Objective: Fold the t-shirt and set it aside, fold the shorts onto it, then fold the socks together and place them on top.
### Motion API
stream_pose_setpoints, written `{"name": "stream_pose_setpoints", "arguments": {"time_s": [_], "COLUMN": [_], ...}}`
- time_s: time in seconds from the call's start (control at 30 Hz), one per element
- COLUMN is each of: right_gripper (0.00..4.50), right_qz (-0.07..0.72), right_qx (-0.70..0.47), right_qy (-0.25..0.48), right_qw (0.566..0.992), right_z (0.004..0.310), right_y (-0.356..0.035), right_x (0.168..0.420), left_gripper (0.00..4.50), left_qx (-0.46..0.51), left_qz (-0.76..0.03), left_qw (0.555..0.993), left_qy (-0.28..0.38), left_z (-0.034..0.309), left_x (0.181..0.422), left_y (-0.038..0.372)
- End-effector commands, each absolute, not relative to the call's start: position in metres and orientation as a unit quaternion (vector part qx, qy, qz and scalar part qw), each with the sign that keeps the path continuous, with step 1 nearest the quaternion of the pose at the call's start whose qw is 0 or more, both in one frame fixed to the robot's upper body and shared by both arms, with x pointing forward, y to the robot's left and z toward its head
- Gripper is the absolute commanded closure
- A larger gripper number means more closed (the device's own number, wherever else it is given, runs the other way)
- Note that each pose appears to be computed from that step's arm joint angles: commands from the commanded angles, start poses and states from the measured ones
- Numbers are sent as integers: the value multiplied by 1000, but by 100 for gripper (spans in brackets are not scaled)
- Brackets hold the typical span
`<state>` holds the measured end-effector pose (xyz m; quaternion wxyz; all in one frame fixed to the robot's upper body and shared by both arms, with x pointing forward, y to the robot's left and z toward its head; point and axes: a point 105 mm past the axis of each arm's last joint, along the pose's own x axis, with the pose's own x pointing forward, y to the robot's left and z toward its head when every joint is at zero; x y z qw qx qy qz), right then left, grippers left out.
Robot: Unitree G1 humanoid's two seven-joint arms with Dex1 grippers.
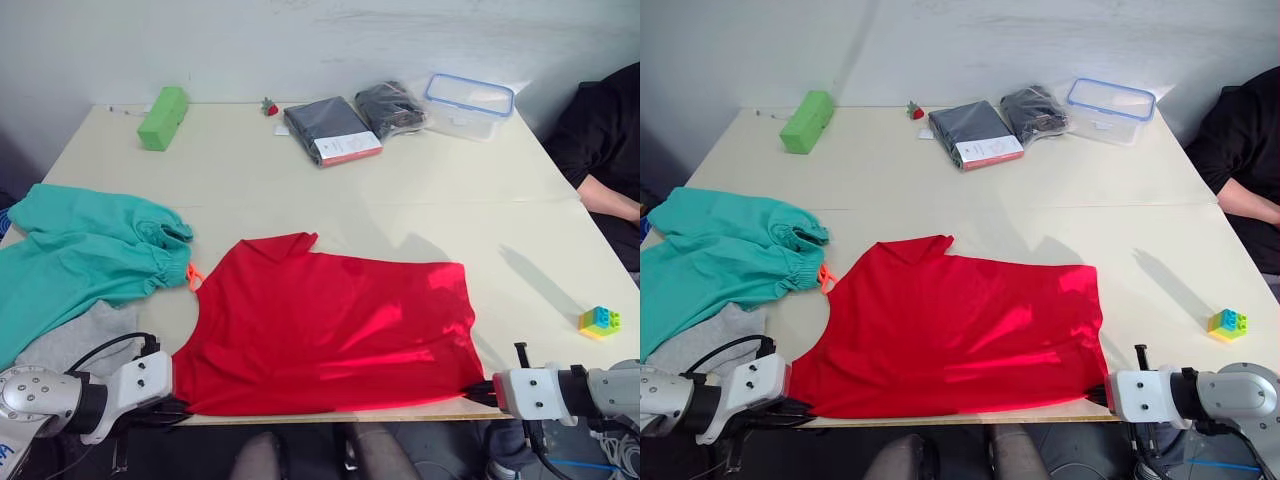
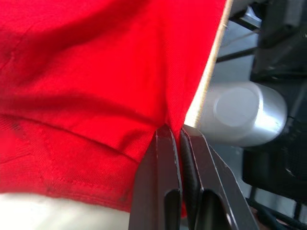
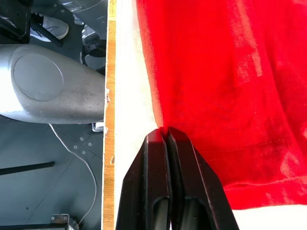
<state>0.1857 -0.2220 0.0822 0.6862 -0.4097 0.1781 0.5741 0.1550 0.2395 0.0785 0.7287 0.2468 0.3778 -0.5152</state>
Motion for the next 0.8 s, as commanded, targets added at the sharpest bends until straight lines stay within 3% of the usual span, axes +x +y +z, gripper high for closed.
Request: {"name": "stream_pose_setpoints", "arguments": {"time_s": [0.03,0.23,0.27,0.37,0.5,0.7,0.73,0.8], "right_gripper": [450,450,431,355,207,1,0,0], "right_qz": [564,563,564,570,594,604,602,597], "right_qx": [-421,-418,-417,-408,-380,-286,-262,-220], "right_qy": [169,171,172,177,194,200,198,186], "right_qw": [690,692,692,691,682,717,728,749], "right_z": [85,85,85,88,95,139,149,167], "right_y": [-224,-223,-223,-222,-221,-216,-215,-212], "right_x": [190,190,190,187,177,186,191,202], "left_gripper": [447,447,424,345,221,36,2,2], "left_qx": [257,255,250,225,182,141,138,140], "left_qz": [-512,-496,-494,-497,-524,-544,-544,-542], "left_qw": [715,735,739,747,746,758,763,774], "left_qy": [401,385,383,379,368,331,320,296], "left_z": [70,70,70,74,95,141,148,163], "left_x": [148,155,155,156,154,174,181,201], "left_y": [245,246,246,244,238,239,239,236]}}
